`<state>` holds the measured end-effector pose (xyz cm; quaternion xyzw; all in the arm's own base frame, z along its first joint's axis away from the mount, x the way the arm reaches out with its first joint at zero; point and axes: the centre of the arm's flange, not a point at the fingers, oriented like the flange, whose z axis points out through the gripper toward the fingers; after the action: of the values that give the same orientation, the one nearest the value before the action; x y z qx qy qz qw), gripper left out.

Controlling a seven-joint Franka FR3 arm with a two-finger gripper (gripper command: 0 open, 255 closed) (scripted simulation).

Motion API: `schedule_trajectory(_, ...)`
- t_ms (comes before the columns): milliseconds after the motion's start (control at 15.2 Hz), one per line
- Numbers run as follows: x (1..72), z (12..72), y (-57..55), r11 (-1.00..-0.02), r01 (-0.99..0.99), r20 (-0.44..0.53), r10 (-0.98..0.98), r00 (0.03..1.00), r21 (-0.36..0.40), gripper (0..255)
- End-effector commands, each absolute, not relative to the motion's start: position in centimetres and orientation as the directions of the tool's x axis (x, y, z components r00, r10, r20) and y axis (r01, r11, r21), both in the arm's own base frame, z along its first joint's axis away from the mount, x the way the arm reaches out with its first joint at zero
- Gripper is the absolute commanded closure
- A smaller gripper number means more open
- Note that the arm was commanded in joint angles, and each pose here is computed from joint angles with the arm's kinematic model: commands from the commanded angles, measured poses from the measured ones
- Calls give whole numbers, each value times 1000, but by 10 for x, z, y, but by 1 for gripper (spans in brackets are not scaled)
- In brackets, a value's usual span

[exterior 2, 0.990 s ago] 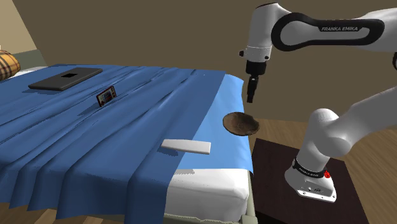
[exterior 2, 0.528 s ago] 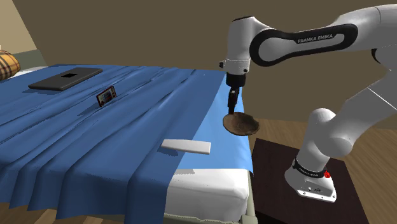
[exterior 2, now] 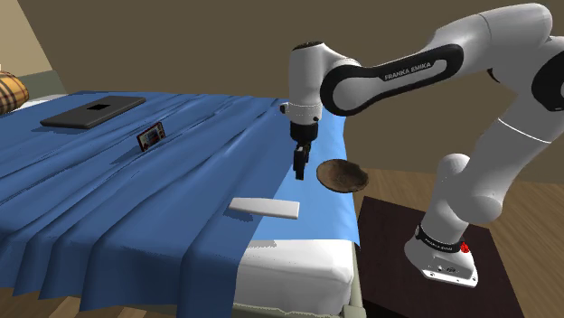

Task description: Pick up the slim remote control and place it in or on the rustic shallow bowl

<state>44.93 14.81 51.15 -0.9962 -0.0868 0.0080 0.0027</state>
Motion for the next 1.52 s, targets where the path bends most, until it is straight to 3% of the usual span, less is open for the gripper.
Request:
schedule_trajectory(0, 468, 499, 168, -982, 191, -14, 191, 981, -5, 0)
schedule_trajectory(594, 533, 456, 253, -963, 269, -8, 269, 963, 8, 0)
schedule_trajectory(1452, 533, 416, 253, -963, 269, -8, 269, 963, 8, 0)
